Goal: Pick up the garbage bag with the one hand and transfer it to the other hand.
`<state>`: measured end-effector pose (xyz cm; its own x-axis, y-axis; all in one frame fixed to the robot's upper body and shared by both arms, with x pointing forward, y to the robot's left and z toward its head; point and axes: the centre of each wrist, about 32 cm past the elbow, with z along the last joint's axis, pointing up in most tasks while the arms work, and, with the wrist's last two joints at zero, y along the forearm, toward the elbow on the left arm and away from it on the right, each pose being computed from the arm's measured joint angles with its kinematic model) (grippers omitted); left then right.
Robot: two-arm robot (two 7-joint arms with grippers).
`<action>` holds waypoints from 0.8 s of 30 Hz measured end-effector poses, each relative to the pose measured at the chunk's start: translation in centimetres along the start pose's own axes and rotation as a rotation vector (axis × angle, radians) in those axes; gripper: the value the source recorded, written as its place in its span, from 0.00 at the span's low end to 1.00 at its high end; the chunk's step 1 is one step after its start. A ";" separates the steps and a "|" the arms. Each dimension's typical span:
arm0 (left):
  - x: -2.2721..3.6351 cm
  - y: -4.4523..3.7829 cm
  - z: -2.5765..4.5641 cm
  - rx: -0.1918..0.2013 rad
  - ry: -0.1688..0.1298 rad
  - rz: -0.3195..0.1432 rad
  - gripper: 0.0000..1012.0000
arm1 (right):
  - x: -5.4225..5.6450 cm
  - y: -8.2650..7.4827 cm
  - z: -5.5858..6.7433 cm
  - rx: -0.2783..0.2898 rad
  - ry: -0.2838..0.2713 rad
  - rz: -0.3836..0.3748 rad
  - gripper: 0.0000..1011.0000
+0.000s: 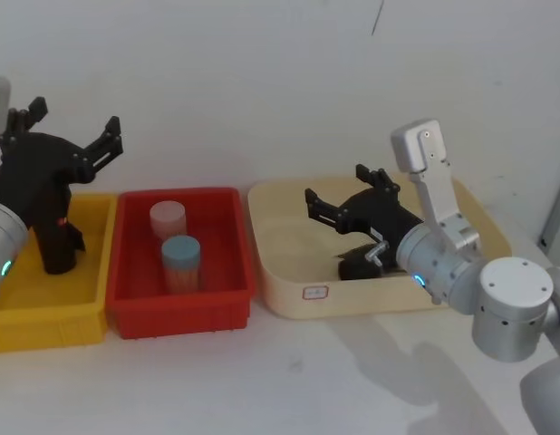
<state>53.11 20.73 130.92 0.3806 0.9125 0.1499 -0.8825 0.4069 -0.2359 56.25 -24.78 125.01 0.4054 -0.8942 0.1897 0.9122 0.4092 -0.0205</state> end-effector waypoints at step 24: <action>0.22 0.09 -0.17 -0.003 -0.027 0.038 0.99 | 0.1 -0.4 0.3 0.002 -0.008 0.043 0.99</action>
<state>53.17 20.97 130.77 0.3395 0.9258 0.1663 -0.8954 0.3722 -0.2444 55.93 -25.01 125.31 0.4438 -0.8743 0.1966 0.8938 0.4476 -0.0272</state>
